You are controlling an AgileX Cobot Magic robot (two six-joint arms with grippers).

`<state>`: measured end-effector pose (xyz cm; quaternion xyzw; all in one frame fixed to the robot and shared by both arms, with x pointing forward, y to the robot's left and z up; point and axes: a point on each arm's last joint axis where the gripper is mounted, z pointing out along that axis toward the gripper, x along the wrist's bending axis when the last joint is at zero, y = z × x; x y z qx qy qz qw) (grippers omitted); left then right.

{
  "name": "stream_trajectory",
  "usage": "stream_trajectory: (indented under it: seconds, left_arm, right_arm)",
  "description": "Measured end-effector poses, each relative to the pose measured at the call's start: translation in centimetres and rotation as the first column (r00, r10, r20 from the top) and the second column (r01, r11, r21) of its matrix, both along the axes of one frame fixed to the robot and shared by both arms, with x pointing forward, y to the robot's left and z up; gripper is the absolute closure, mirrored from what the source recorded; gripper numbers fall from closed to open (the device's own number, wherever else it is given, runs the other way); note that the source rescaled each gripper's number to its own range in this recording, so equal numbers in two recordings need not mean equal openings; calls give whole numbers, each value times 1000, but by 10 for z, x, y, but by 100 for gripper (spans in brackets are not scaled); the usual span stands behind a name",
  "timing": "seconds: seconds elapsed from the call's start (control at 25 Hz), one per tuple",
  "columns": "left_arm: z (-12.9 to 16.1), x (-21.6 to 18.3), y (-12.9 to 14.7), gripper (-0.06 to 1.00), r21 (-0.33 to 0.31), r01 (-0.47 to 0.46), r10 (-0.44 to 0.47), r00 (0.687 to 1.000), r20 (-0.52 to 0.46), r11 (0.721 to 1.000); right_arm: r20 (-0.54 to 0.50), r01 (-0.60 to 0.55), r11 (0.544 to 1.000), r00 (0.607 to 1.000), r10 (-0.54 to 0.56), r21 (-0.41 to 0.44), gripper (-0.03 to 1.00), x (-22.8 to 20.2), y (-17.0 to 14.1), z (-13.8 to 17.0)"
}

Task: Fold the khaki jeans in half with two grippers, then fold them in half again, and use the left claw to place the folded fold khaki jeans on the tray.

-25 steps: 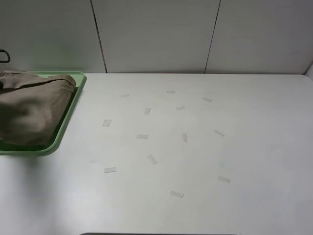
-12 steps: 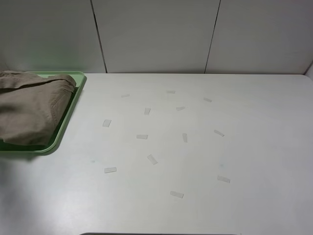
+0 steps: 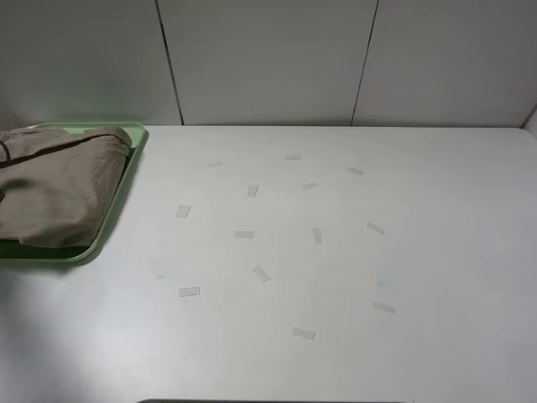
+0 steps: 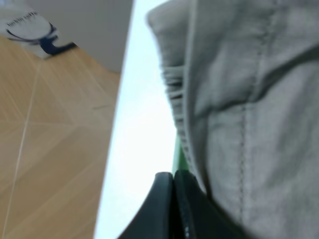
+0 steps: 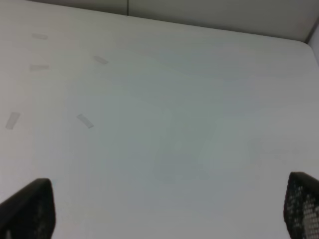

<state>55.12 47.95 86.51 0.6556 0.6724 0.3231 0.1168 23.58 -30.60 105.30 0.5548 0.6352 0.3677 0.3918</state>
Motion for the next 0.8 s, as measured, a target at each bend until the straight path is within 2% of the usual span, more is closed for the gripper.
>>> stream_trajectory:
  seconds: [0.2,0.32,0.52,0.8]
  left_arm:
    - [2,1,0,94,4,3,-3,1000,11,1000]
    - [13,1,0,94,12,-7,7,999,40,1000]
    - [61,1,-2,94,32,-52,45,984,172,998]
    - [140,-15,-10,92,-11,-153,146,914,380,988]
  right_arm:
    - [0,0,1000,1000,0,0,-3,0,0,0]
    - [0,0,1000,1000,0,0,-3,0,0,0]
    - [0,0,1000,1000,0,0,-3,0,0,0]
    - [0,0,1000,1000,0,0,-3,0,0,0]
